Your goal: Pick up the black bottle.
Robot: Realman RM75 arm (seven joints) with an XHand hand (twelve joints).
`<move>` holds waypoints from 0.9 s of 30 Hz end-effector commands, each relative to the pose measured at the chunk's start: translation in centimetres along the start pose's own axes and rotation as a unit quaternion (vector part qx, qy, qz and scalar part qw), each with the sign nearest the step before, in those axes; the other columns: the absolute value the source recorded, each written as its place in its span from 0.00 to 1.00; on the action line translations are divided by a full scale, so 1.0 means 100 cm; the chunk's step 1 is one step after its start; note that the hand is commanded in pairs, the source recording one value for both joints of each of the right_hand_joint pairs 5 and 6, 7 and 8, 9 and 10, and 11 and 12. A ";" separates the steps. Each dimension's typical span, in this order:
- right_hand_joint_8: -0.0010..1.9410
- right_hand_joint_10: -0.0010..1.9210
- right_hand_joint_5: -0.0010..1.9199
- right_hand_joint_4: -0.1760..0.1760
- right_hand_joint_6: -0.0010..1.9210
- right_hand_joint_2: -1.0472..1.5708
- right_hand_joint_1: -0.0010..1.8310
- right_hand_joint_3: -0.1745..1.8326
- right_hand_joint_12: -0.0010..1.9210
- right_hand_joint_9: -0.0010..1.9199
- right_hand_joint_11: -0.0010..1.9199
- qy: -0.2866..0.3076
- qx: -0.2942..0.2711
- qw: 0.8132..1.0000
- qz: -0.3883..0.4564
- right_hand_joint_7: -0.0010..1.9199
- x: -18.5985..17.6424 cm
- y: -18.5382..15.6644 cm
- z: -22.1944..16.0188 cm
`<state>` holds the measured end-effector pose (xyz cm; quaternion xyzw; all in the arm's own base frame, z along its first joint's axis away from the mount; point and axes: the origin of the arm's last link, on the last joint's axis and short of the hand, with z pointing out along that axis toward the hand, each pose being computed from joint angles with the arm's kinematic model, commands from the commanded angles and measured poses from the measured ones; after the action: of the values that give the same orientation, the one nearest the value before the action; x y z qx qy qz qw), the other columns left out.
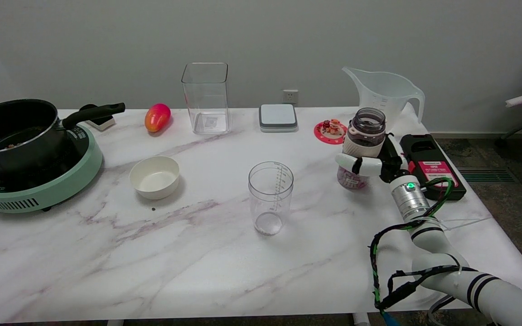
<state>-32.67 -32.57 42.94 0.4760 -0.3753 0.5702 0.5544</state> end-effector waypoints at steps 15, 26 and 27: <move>0.75 0.68 0.68 0.50 0.68 0.65 0.80 0.43 0.57 0.68 0.57 0.005 0.000 1.000 0.015 0.76 -0.004 0.000 0.003; 0.89 0.74 0.91 0.50 0.91 0.81 0.77 0.29 0.63 0.74 0.63 -0.031 0.070 0.997 0.014 0.90 -0.022 -0.046 0.019; 0.90 0.74 0.92 0.50 0.92 0.82 0.77 0.28 0.64 0.74 0.64 -0.037 0.080 0.996 0.010 0.91 -0.023 -0.052 0.020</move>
<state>-32.26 -33.14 42.27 0.4741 -0.3804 0.5792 0.5432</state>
